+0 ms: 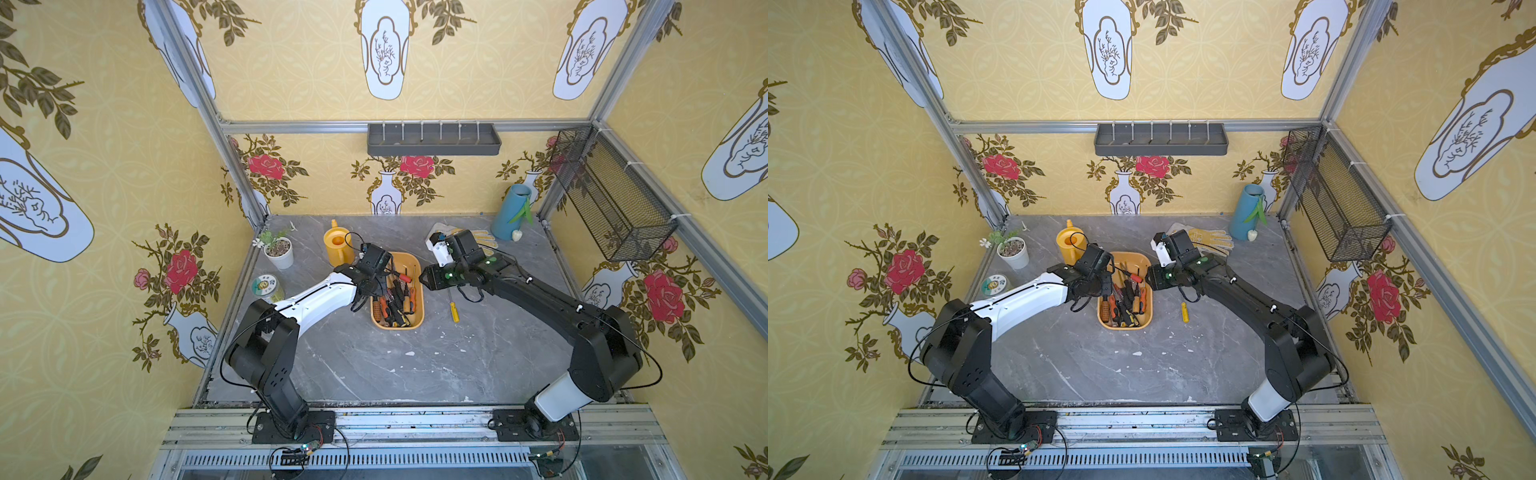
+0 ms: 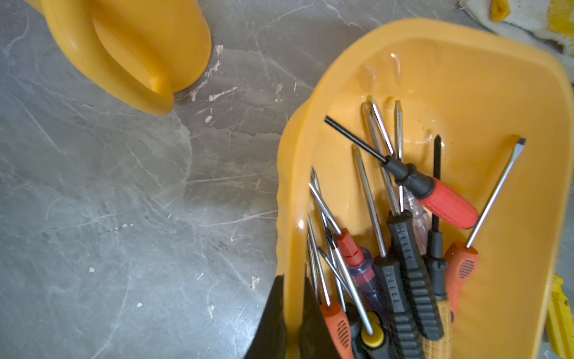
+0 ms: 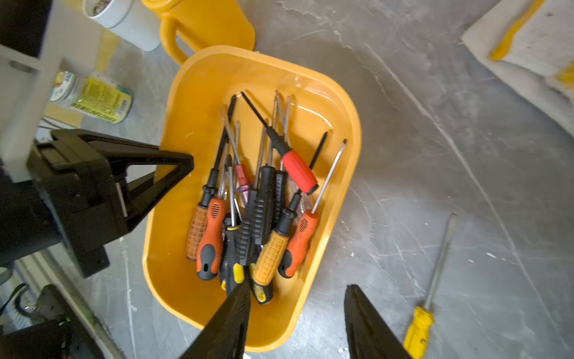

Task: Take out the screwdriver from the storage box
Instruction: Pick up the screwdriver from the storage box, then place the screwdriver at the center of the board, then pick up the screwdriver from the storage box.

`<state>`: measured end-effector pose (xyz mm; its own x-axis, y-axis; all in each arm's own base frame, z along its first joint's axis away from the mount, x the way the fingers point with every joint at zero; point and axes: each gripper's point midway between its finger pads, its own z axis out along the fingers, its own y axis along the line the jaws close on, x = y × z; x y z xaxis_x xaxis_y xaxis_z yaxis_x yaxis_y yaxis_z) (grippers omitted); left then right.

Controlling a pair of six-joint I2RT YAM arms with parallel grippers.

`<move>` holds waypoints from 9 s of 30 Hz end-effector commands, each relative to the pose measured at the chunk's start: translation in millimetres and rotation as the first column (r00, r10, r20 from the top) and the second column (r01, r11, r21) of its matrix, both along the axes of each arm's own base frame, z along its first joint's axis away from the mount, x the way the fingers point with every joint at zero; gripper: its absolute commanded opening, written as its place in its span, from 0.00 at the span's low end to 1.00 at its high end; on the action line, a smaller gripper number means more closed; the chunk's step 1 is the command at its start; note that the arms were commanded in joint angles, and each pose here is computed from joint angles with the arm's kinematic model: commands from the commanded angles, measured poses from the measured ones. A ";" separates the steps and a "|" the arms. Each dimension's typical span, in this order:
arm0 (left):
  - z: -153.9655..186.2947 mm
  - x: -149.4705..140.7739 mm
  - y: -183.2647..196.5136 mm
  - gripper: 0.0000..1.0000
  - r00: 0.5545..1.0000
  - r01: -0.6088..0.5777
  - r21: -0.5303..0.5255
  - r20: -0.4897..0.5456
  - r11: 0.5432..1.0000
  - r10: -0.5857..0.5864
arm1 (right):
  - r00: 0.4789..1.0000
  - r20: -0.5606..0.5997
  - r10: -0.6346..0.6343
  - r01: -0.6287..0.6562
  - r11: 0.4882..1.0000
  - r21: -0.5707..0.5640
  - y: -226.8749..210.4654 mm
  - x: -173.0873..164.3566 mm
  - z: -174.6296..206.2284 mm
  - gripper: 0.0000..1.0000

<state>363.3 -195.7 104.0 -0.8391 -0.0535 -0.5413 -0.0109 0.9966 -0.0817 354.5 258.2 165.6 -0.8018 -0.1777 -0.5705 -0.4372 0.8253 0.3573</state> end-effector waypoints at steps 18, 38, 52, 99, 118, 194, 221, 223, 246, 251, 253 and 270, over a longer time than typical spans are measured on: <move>10.4 3.6 -14.6 0.00 0.997 0.068 -0.049 0.038 0.997 -0.066 | 0.988 0.013 0.155 -0.154 0.987 -0.052 54.5 17.9 -43.6 0.51; 10.8 -0.2 -12.1 0.00 0.997 0.071 -0.037 0.041 0.997 -0.069 | 0.972 0.036 0.232 -0.227 0.968 -0.108 58.5 45.4 -66.7 0.50; 10.8 0.1 -11.3 0.00 0.997 0.068 -0.032 0.040 0.997 -0.066 | 0.976 -0.026 0.218 -0.219 0.959 -0.181 56.3 45.4 -92.1 0.45; 4.7 2.0 -1.1 0.00 0.999 0.017 0.007 0.043 1.000 -0.017 | 0.984 -0.055 0.168 -0.173 0.978 -0.113 64.9 25.6 -61.4 0.00; 7.1 4.9 2.7 0.00 0.999 -0.012 0.023 0.049 1.000 0.011 | 0.997 0.069 -0.024 0.036 0.983 -0.179 -7.7 30.1 14.5 0.00; 8.6 1.3 3.2 0.00 0.998 -0.013 0.002 0.059 1.000 0.013 | 0.887 -0.231 -0.400 0.284 0.867 -0.409 -134.6 -14.3 -140.3 0.40; 20.2 -2.5 -7.8 0.00 0.991 0.035 -0.108 0.133 0.994 -0.021 | 0.949 -0.042 -0.313 0.302 0.938 -0.169 -89.2 11.9 -31.5 0.59; 22.8 -3.2 -9.7 0.00 0.989 0.048 -0.125 0.146 0.991 -0.029 | 0.960 -0.035 -0.276 0.271 0.955 -0.119 -72.5 9.6 -20.7 0.59; 33.6 -9.3 -4.7 0.00 0.983 0.046 -0.151 0.185 0.988 -0.017 | 0.985 -0.139 0.097 -0.091 0.995 0.051 81.7 -48.9 -39.9 0.54; 30.6 -8.1 -0.8 0.00 0.983 0.037 -0.121 0.182 0.992 -0.014 | 0.975 -0.178 0.131 -0.130 0.991 0.015 90.8 -63.9 -63.7 0.53; 30.4 -7.3 -1.1 0.00 0.983 0.036 -0.121 0.183 0.992 -0.013 | 0.972 -0.188 0.141 -0.144 0.990 -0.003 91.5 -69.7 -72.9 0.53; 11.1 -7.7 4.4 0.00 0.993 0.000 -0.064 0.116 0.998 0.007 | 0.963 -0.254 0.093 -0.130 0.983 -0.133 97.8 -86.5 -124.9 0.44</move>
<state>347.6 -186.2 106.2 -0.7952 -0.0575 -0.6036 0.0120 0.9938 -0.1106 265.2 363.5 47.2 -0.8749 -0.3582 -0.3258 -0.4696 0.7917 0.3907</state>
